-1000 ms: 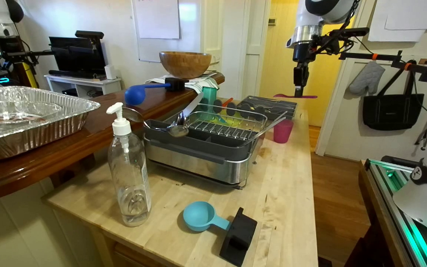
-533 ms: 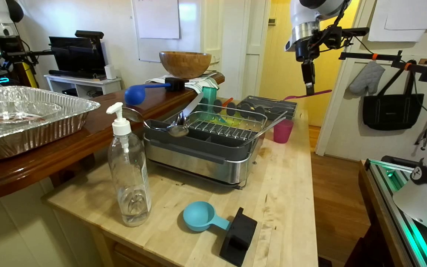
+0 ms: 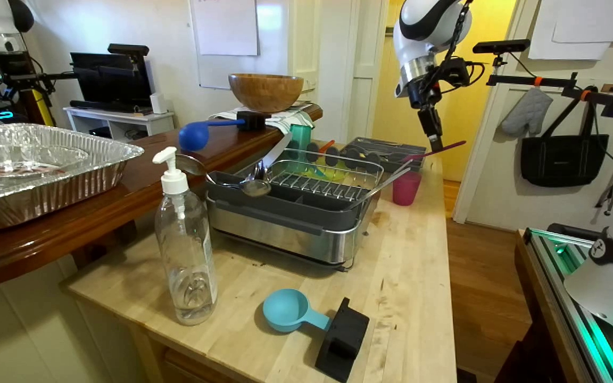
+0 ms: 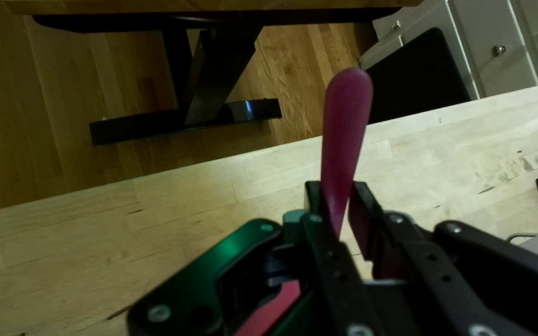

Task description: Put the spatula inside the cup

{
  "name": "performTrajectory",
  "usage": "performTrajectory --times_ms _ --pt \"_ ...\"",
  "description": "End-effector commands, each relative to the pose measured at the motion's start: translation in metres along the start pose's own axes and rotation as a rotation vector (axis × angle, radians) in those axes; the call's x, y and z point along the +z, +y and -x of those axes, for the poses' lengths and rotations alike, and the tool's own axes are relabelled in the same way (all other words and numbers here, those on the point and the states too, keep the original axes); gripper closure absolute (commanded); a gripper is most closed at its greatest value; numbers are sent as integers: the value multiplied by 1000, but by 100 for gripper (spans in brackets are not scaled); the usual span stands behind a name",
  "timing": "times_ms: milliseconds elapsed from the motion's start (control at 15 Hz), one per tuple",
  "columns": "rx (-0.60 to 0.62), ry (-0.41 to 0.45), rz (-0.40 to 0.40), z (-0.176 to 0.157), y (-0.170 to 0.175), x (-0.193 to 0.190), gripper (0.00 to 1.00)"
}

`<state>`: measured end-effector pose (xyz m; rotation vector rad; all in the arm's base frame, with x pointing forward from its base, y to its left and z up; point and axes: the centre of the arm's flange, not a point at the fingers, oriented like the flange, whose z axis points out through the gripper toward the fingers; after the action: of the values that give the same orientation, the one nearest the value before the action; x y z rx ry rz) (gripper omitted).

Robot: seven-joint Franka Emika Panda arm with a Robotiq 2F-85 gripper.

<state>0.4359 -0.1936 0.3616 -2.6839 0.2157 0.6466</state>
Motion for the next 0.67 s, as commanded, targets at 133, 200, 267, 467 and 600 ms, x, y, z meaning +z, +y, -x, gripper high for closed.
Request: performTrajectory --times_ms 133,200,267,467,600 --pt "33 -105 -49 -38 19 3 95" --pt "41 -121 -54 -42 22 5 95" --pt "47 -131 -57 -46 24 5 95" --pt "61 -155 -69 -56 31 9 95" --pt "70 -173 -80 -64 34 12 95"
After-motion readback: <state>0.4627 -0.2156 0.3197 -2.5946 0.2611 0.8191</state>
